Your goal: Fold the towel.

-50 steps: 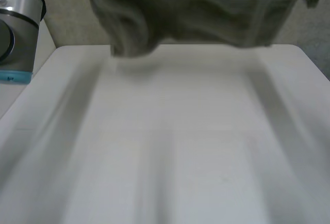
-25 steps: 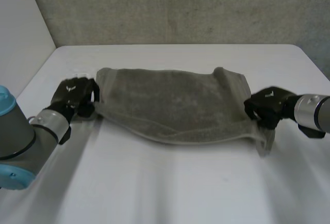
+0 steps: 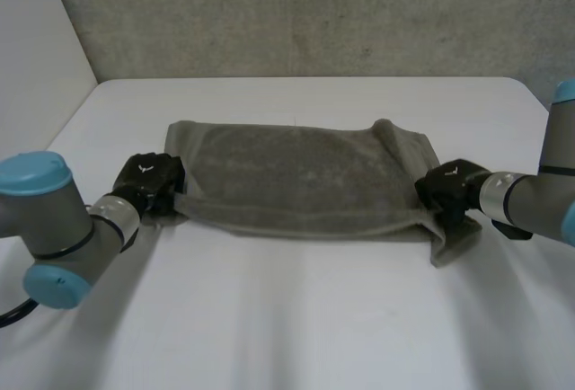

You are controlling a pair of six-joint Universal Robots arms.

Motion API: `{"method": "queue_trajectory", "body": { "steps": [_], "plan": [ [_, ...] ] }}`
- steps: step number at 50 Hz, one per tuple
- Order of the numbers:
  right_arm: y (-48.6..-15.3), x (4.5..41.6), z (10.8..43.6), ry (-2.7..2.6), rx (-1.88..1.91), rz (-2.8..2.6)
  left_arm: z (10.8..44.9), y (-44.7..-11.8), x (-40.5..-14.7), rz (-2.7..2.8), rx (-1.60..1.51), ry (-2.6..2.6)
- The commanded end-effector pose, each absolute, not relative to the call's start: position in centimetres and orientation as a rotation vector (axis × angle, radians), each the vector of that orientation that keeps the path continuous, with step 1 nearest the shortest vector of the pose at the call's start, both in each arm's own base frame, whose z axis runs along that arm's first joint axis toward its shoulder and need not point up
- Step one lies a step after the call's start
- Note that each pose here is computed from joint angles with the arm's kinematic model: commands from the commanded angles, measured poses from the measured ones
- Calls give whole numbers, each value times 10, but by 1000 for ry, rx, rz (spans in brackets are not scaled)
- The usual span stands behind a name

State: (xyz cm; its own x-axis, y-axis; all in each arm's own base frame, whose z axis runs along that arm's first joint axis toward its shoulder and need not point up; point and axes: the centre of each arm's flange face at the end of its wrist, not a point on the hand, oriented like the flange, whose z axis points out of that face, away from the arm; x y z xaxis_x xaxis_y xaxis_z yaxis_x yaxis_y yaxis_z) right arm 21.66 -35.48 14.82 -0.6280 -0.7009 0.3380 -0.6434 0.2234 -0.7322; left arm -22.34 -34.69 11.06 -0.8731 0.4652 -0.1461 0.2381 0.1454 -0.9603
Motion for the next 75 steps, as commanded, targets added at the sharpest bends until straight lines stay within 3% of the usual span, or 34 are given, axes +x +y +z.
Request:
{"method": "queue_trajectory", "body": {
  "steps": [1,10,20,31,44,57,64,75],
  "plan": [
    [-368,216,164,2388,-1133,-1642,123,-362,-224,1890,-658,-2208],
    [-353,210,188,2331,-1016,-1770,144,-359,-223,1944,-663,-2169],
    [-294,204,201,2304,-1050,-1712,164,-331,-210,1956,-661,-2167],
    [-246,201,175,2282,-1038,-1668,159,-312,-188,1888,-647,-2207],
    [-257,211,140,2269,-875,-1743,150,-306,-187,1850,-643,-2235],
    [-269,234,126,2206,-925,-1790,141,-297,-188,1834,-751,-2247],
    [-284,237,132,2191,-890,-1902,131,-288,-192,1842,-954,-2231],
    [-297,232,131,2228,-858,-1940,124,-298,-196,1938,-980,-2141]
  ]
}}
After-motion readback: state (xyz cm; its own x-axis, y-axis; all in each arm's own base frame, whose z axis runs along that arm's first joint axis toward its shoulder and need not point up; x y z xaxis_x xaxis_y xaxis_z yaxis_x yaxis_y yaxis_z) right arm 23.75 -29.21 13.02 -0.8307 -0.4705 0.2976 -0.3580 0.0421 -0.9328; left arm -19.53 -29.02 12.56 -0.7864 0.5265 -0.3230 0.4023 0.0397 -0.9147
